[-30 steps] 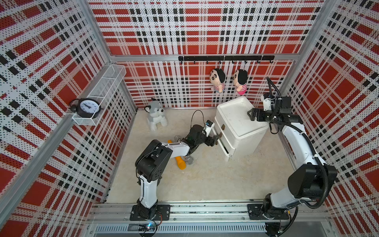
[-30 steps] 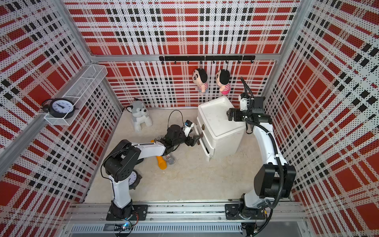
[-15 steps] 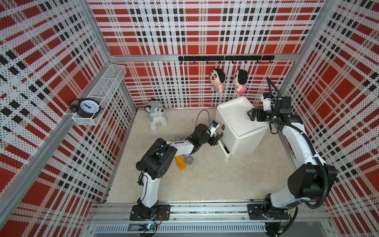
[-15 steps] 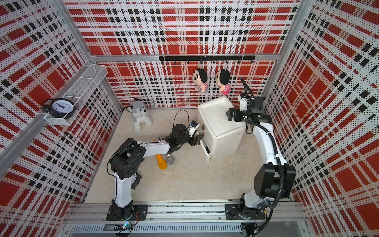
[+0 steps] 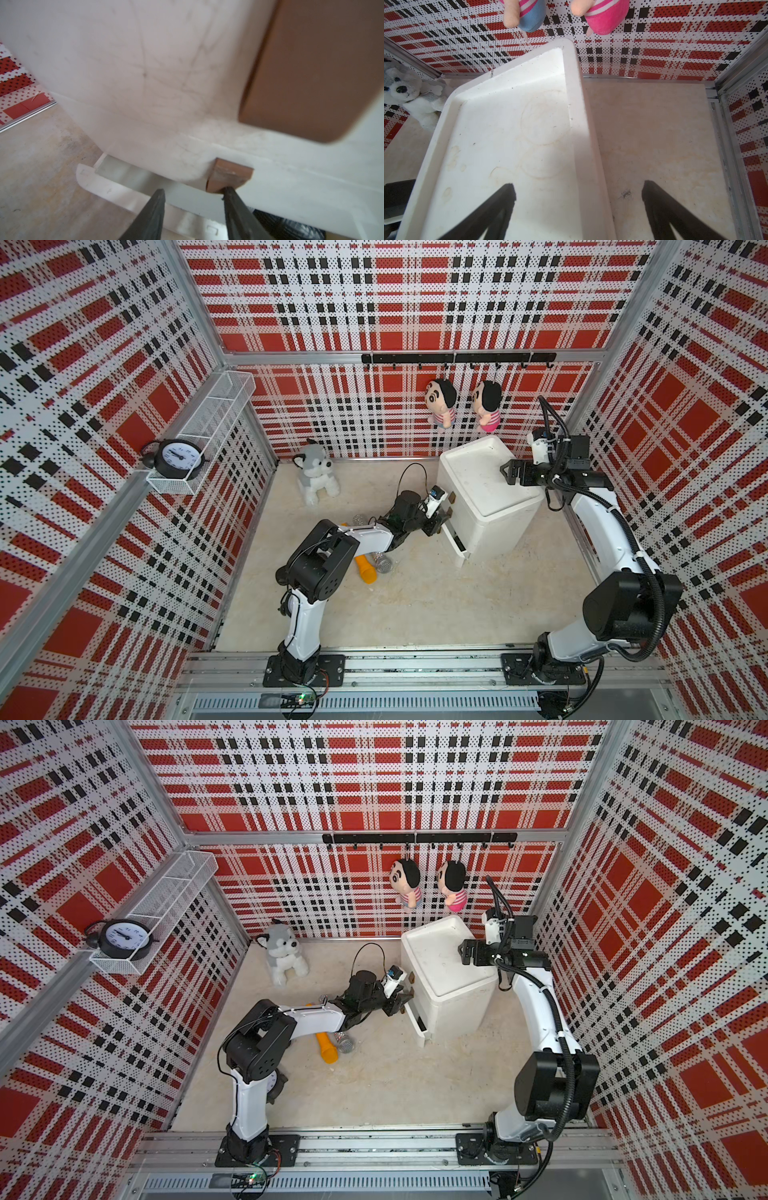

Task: Take the microphone out of the drawer
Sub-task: Open the drawer in the storage box, then pick up the microphone from the drawer.

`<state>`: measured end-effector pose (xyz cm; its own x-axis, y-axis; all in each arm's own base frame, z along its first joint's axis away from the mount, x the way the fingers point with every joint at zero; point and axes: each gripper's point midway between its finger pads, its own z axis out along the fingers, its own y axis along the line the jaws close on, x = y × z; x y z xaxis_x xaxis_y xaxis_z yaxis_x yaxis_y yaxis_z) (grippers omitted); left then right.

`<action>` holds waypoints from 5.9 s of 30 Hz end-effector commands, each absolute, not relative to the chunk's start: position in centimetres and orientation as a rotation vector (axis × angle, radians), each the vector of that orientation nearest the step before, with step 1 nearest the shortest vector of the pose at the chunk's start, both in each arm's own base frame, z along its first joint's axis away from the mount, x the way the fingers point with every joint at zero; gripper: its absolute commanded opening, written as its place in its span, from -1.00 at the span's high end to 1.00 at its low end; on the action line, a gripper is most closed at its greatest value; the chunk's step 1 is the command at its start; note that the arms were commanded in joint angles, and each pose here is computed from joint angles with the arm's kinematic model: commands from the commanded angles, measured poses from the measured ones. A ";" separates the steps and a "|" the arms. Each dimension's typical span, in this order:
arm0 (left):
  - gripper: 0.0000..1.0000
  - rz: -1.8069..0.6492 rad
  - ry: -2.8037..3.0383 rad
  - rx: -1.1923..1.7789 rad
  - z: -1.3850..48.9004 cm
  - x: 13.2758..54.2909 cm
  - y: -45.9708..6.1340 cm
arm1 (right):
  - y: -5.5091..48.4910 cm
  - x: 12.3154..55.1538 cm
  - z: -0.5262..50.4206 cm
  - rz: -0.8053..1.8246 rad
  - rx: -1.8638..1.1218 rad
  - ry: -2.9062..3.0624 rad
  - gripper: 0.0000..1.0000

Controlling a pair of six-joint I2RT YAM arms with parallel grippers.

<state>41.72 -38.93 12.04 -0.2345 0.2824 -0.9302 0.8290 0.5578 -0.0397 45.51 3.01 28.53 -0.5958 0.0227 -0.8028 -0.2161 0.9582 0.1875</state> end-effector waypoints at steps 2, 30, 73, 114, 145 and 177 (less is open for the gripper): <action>-0.02 -0.777 1.734 0.984 12.2 40.5 -40.7 | 4.6 44.2 24.0 0.404 -0.152 2.347 -0.99; 0.45 -0.844 1.628 0.983 14.8 40.5 -40.8 | 4.8 44.0 23.7 0.399 -0.166 2.352 -1.00; 1.00 -0.624 1.677 0.551 18.1 40.6 -30.9 | 4.1 44.0 24.5 0.328 -0.148 2.338 -1.00; -0.96 -0.675 2.246 0.204 16.8 43.5 -34.1 | 3.9 43.6 24.6 0.309 -0.143 2.334 -1.00; -0.96 0.186 2.429 0.145 12.7 44.6 -25.0 | 2.0 43.8 24.6 0.175 -0.084 2.348 -1.00; -0.97 -0.208 2.358 0.344 21.1 43.2 -29.0 | 2.4 43.7 24.9 0.199 -0.104 2.336 -1.00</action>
<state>43.93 -27.04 18.98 -0.7153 0.1782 -0.6758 0.2208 0.9750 0.0235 45.79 2.00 28.25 -0.5919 -0.0100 -0.8060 -0.1331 0.9874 0.0854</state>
